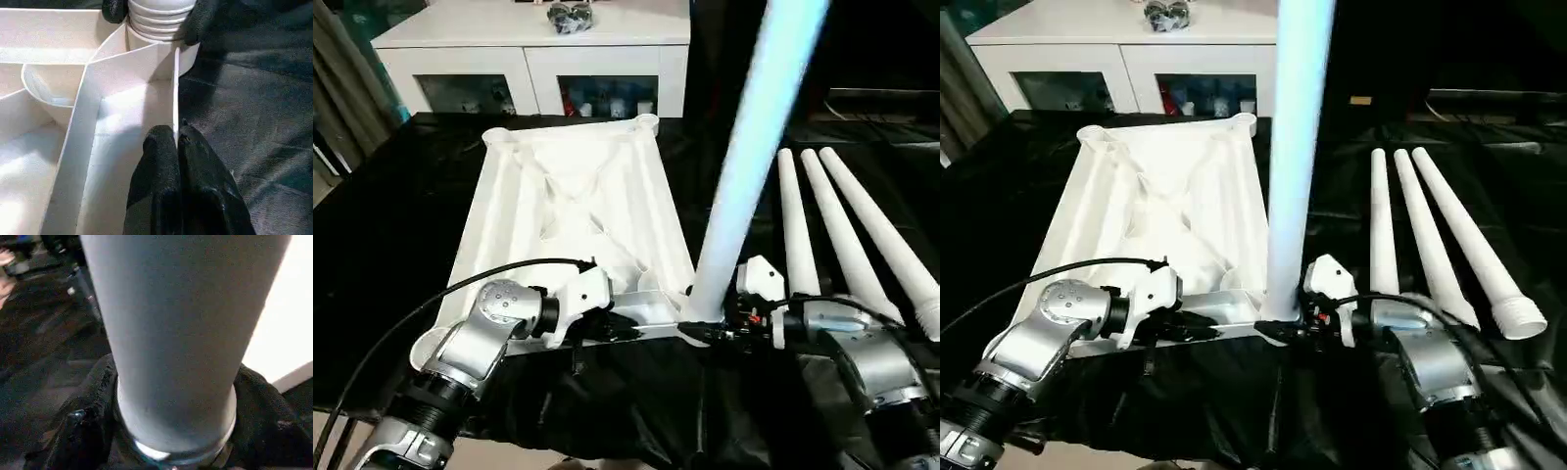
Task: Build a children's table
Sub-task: Rotate leg to tighten
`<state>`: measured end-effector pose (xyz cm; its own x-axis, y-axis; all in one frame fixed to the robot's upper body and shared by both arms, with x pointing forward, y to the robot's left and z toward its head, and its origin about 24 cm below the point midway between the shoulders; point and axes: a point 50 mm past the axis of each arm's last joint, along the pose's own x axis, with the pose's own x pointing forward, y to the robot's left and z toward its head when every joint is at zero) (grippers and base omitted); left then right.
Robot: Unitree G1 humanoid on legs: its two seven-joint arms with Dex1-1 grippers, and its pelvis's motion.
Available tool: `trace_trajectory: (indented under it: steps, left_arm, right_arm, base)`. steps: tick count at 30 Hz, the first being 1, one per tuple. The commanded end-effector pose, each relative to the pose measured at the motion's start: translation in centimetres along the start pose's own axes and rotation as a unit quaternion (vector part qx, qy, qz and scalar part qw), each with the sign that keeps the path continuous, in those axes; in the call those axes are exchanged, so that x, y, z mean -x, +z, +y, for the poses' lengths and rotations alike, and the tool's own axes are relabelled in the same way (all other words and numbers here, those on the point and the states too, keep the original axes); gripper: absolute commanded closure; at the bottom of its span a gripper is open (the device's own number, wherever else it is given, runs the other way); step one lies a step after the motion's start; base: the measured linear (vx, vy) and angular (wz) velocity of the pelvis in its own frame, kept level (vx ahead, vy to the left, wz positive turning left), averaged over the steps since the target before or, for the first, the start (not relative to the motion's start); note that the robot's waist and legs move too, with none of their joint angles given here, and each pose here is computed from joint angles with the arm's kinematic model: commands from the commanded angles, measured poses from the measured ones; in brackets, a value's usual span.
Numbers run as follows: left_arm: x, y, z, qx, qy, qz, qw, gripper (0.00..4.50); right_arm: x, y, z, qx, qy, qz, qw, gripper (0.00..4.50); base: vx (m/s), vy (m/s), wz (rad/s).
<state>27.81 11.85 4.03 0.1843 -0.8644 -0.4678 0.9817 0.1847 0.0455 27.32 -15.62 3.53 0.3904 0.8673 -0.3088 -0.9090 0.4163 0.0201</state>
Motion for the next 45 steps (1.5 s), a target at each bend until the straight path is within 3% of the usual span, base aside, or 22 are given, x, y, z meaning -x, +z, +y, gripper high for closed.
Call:
trace_trajectory:
  steps: [1,4,6,7,12,13,17,20,22,26,27,32,35,39,45]
  left_arm:
    - [-1.5,1.3,0.4,-0.007,0.034,-0.016,0.999,4.50]
    - [-3.3,2.3,0.5,0.008,0.068,-0.029,0.997,4.50]
    - [-3.7,2.5,0.5,0.007,0.073,-0.031,0.997,4.50]
    - [-4.9,3.4,0.4,0.016,0.082,-0.043,0.996,4.50]
    - [-6.5,4.5,-0.1,0.021,0.085,-0.055,0.995,4.50]
    - [-6.7,4.6,-0.2,0.021,0.083,-0.057,0.995,4.50]
    - [-6.8,4.7,-0.5,0.011,0.073,-0.059,0.995,4.50]
    - [-5.9,4.2,-0.6,-0.004,0.051,-0.058,0.997,4.50]
    - [-5.4,3.9,-0.8,-0.009,0.037,-0.055,0.998,4.50]
    - [-4.3,3.2,-0.6,-0.015,0.029,-0.043,0.999,4.50]
    - [-3.4,2.6,-0.4,-0.016,0.019,-0.035,0.999,4.50]
    - [-1.8,1.8,-0.2,-0.019,-0.004,-0.022,1.000,4.50]
    - [-1.3,1.6,0.1,-0.020,-0.007,-0.019,1.000,4.50]
    - [0.1,1.0,0.5,-0.025,-0.021,-0.001,0.999,4.50]
    - [0.6,0.6,0.8,-0.029,-0.028,0.009,0.999,4.50]
  right_arm:
    - [-2.7,-1.1,1.4,-0.024,0.000,0.009,1.000,1.77]
    - [-4.5,-1.3,0.5,-0.034,-0.127,0.009,0.991,1.78]
    - [-5.0,-1.2,0.5,-0.044,-0.146,0.005,0.988,1.78]
    - [-6.2,-0.9,0.6,-0.074,-0.196,-0.011,0.978,1.78]
    - [-7.9,-0.1,1.4,-0.098,-0.233,-0.042,0.967,1.78]
    - [-8.1,0.1,1.4,-0.099,-0.240,-0.050,0.964,1.43]
    - [-8.0,0.6,1.0,-0.111,-0.248,-0.071,0.960,0.99]
    - [-6.8,0.8,-0.1,-0.064,-0.266,-0.060,0.960,0.64]
    - [-6.2,0.7,-0.5,-0.056,-0.263,-0.057,0.961,0.58]
    - [-5.1,0.7,-1.0,-0.033,-0.223,-0.049,0.973,0.58]
    - [-4.1,0.5,-0.9,-0.008,-0.164,-0.035,0.986,0.58]
    - [-2.6,0.3,0.0,0.009,-0.038,-0.015,0.999,0.58]
    - [-2.1,0.3,0.4,0.011,0.006,-0.007,1.000,0.58]
    - [-1.0,0.2,1.2,0.010,0.094,0.015,0.995,1.03]
    - [-0.8,0.0,1.4,0.015,0.121,0.030,0.992,1.46]
  base:
    - [0.000,0.000,0.00]
    - [0.000,0.000,0.00]
    - [0.000,0.000,0.00]
    - [0.000,0.000,0.00]
    - [0.000,0.000,0.00]
    - [0.000,0.000,0.00]
    - [0.000,0.000,0.00]
    - [0.000,0.000,0.00]
    - [0.000,0.000,0.00]
    - [0.000,0.000,0.00]
    - [0.000,0.000,0.00]
    - [0.000,0.000,0.00]
    - [0.000,0.000,0.00]
    - [0.000,0.000,0.00]
    - [0.000,0.000,0.00]
